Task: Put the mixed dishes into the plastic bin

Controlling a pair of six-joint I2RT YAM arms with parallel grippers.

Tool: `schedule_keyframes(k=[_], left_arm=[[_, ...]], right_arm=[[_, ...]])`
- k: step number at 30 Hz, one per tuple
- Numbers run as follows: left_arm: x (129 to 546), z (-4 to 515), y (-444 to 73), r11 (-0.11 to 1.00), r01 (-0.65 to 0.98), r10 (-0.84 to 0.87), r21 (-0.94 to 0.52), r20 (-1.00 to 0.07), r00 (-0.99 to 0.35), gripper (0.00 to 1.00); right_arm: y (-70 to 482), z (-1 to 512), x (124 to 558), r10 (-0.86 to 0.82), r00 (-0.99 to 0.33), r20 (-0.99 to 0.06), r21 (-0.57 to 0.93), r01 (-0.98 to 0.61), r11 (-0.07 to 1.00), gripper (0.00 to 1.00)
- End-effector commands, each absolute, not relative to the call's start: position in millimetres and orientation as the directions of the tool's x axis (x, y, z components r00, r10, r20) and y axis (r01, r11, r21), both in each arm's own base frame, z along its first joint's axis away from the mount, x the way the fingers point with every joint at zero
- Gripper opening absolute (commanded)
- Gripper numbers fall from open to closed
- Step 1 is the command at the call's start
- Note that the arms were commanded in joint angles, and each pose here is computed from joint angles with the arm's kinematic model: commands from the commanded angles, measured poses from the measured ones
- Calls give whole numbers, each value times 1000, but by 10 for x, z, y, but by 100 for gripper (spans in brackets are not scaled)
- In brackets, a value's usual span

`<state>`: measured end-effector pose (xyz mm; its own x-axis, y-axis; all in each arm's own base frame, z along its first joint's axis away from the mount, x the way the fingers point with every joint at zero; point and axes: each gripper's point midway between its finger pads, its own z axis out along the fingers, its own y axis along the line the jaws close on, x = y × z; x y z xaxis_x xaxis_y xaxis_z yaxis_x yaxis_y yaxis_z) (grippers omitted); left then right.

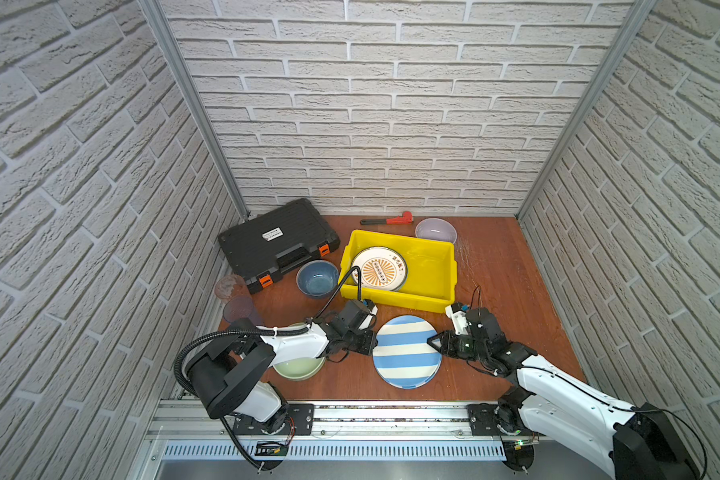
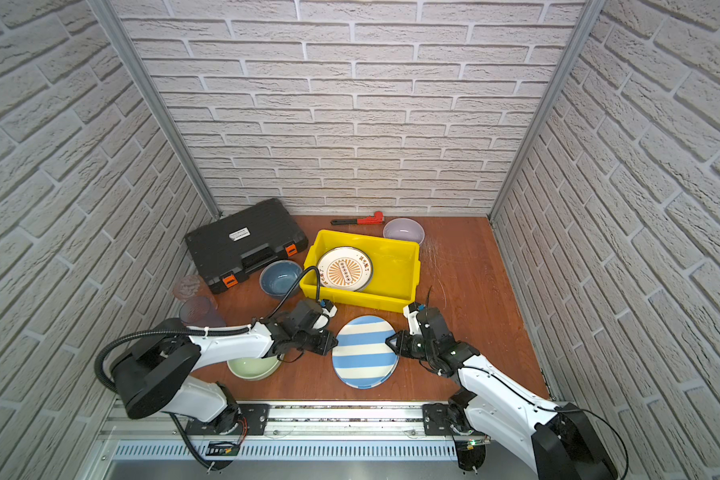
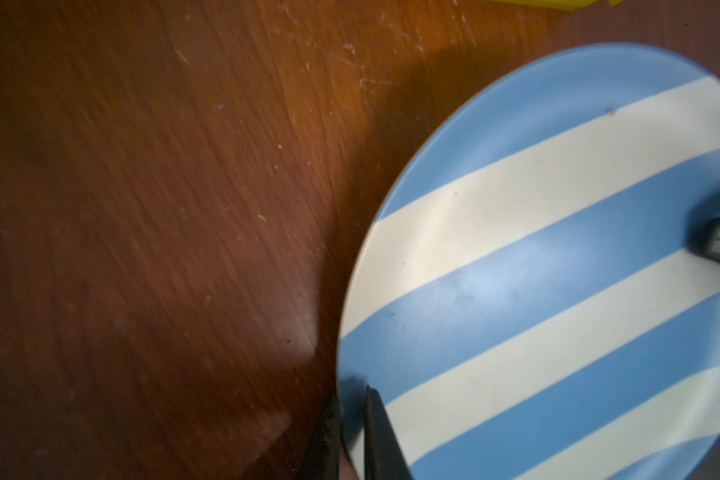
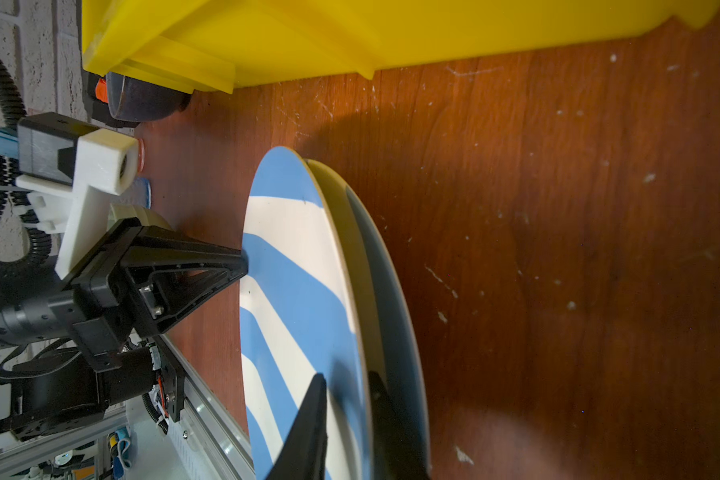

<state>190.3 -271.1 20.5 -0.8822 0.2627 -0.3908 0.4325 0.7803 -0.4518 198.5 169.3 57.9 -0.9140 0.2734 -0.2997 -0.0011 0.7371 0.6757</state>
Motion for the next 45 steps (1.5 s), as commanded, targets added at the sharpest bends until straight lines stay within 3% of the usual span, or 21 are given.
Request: schedule_keyframes(k=[1, 6, 10, 19, 27, 32, 45], left_arm=[[1793, 54, -2581, 805, 439, 314, -399, -343, -885, 14], [1854, 203, -2563, 815, 422, 283, -398, -362, -888, 22], [1951, 420, -2529, 823, 408, 246, -395, -399, -883, 37], [2105, 855, -2315, 824, 359, 143, -439, -452, -880, 45], [2222, 1172, -2096, 806, 333, 56, -489, -498, -866, 70], [2321, 1327, -1960, 816, 325, 29, -477, -529, -848, 75], [2526, 1407, -1757, 824, 246, -61, -510, -512, -857, 77]], right_arm=[[1820, 858, 2110, 267, -892, -365, 713, -83, 697, 13], [1782, 859, 2107, 263, -893, -365, 693, -71, 718, 11], [1767, 870, 2103, 258, -892, -372, 685, -76, 725, 6], [1764, 941, 2103, 246, -891, -381, 678, -88, 730, 6], [1833, 1265, 2105, 198, -879, -435, 682, -178, 710, 6], [1930, 1600, 2166, 181, -859, -479, 699, -249, 670, 6], [2138, 2220, 2541, 189, -804, -564, 708, -353, 611, 6]])
